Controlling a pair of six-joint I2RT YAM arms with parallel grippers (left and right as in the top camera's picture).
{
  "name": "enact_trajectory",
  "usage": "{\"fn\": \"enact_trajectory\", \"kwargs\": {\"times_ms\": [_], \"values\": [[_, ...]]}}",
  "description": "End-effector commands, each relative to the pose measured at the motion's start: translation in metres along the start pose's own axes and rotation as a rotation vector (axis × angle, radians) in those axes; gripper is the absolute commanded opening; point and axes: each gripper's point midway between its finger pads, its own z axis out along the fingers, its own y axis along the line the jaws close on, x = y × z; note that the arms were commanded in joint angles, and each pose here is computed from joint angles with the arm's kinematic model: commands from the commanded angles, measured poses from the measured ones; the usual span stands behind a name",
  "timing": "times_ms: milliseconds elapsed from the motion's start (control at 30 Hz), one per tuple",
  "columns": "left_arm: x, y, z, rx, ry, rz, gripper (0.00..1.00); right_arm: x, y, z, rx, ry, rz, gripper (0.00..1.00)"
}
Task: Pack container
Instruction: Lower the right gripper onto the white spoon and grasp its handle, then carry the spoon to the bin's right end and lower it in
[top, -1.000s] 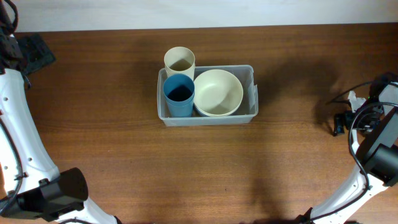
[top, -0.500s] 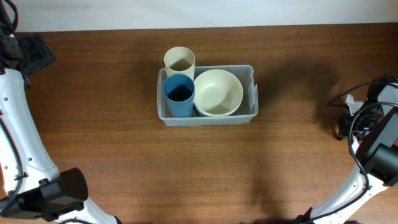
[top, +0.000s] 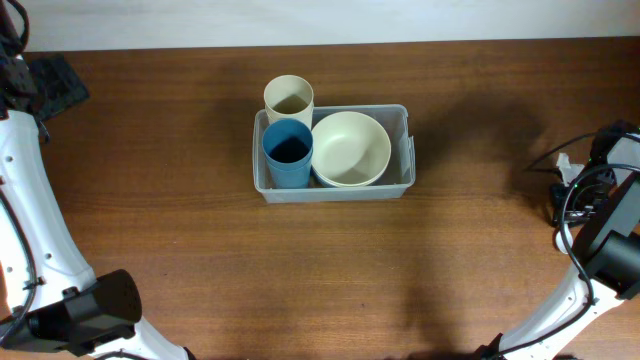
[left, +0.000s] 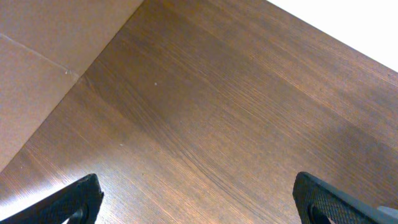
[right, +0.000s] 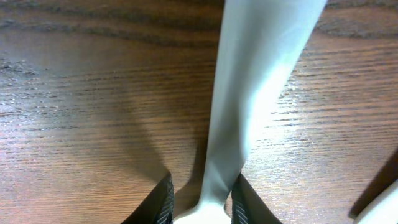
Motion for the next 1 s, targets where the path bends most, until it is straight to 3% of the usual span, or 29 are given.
{"fn": "enact_trajectory", "kwargs": {"times_ms": [0, 333, 433, 600, 700, 967], "values": [[-0.003, 0.001, -0.001, 0.005, -0.008, -0.017, 1.0, -0.004, -0.002, 0.002, 0.014, 0.002, 0.019, 0.25], [-0.003, 0.001, -0.001, 0.006, -0.008, -0.017, 1.0, -0.006, 0.0, 0.002, 0.003, -0.009, 0.046, 0.13], [-0.003, 0.001, -0.001, 0.006, -0.008, -0.017, 1.0, -0.006, 0.0, 0.002, 0.003, -0.011, 0.048, 0.04], [-0.003, 0.001, -0.001, 0.005, -0.008, -0.017, 1.0, -0.014, -0.004, -0.006, 0.007, -0.04, 0.123, 0.04], [-0.003, 0.001, -0.001, 0.006, -0.008, -0.017, 1.0, -0.028, 0.0, -0.024, -0.029, -0.094, 0.136, 0.04], [-0.003, 0.001, -0.001, 0.005, -0.007, -0.017, 1.0, -0.067, 0.041, -0.134, -0.134, -0.277, 0.066, 0.04]]}}
